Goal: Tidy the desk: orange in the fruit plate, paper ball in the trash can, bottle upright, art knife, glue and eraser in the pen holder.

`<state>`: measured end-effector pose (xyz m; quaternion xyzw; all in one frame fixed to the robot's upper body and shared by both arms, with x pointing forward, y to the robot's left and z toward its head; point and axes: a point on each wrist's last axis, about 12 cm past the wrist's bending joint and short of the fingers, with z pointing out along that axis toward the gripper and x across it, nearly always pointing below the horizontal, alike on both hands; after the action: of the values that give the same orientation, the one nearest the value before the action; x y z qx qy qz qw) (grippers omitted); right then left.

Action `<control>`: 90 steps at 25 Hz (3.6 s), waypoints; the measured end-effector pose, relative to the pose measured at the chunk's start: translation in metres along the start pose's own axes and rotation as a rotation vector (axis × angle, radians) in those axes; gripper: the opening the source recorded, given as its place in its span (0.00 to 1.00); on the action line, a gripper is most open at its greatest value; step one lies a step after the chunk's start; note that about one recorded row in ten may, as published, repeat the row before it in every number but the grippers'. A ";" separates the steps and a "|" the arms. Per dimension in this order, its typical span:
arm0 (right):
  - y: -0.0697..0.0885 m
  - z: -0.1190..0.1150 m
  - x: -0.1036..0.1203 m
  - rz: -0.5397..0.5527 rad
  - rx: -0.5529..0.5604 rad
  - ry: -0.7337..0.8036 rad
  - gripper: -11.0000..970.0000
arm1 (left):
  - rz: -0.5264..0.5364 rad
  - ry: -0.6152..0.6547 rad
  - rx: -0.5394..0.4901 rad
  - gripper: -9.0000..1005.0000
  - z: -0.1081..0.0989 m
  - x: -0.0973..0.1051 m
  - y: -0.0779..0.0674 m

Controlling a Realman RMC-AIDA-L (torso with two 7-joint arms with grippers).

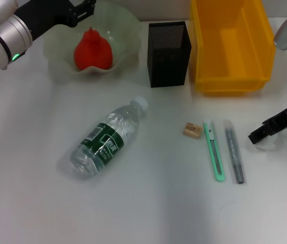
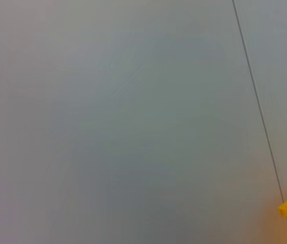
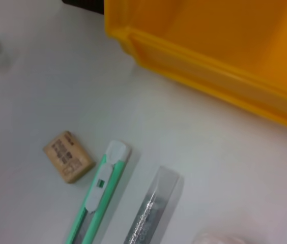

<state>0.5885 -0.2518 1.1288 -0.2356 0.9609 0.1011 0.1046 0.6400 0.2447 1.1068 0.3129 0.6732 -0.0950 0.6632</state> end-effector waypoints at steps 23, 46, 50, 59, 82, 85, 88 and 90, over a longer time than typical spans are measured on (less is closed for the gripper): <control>-0.074 -0.067 0.045 0.079 -0.438 -0.923 0.53 | -0.048 -0.040 -0.022 0.79 -0.010 0.002 0.001; -0.056 -0.004 -0.043 -0.126 0.047 -1.105 0.53 | -0.197 0.085 0.316 0.79 -0.030 -0.033 -0.022; -0.051 -0.003 -0.047 -0.148 0.038 -1.094 0.62 | -0.193 0.168 0.424 0.79 -0.028 -0.048 -0.032; -0.056 -0.002 -0.004 -0.126 0.021 -1.341 0.73 | -0.218 0.282 0.566 0.79 -0.008 -0.074 -0.046; -0.073 0.001 0.088 0.111 0.205 -1.687 0.73 | -0.103 0.834 0.462 0.79 0.036 -0.077 -0.106; -0.072 0.001 0.088 0.106 0.201 -1.686 0.73 | -0.128 0.829 0.421 0.79 0.039 -0.071 -0.105; -0.072 0.000 0.087 0.099 0.199 -1.688 0.73 | -0.130 0.812 0.391 0.79 0.042 -0.068 -0.108; -0.071 0.000 0.087 0.097 0.198 -1.688 0.73 | -0.122 0.818 0.377 0.79 0.043 -0.064 -0.110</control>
<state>0.5470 -0.3513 1.0967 -0.0296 0.5744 0.1629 0.8017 0.6102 0.1158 1.1319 0.3997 0.8680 -0.1236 0.2675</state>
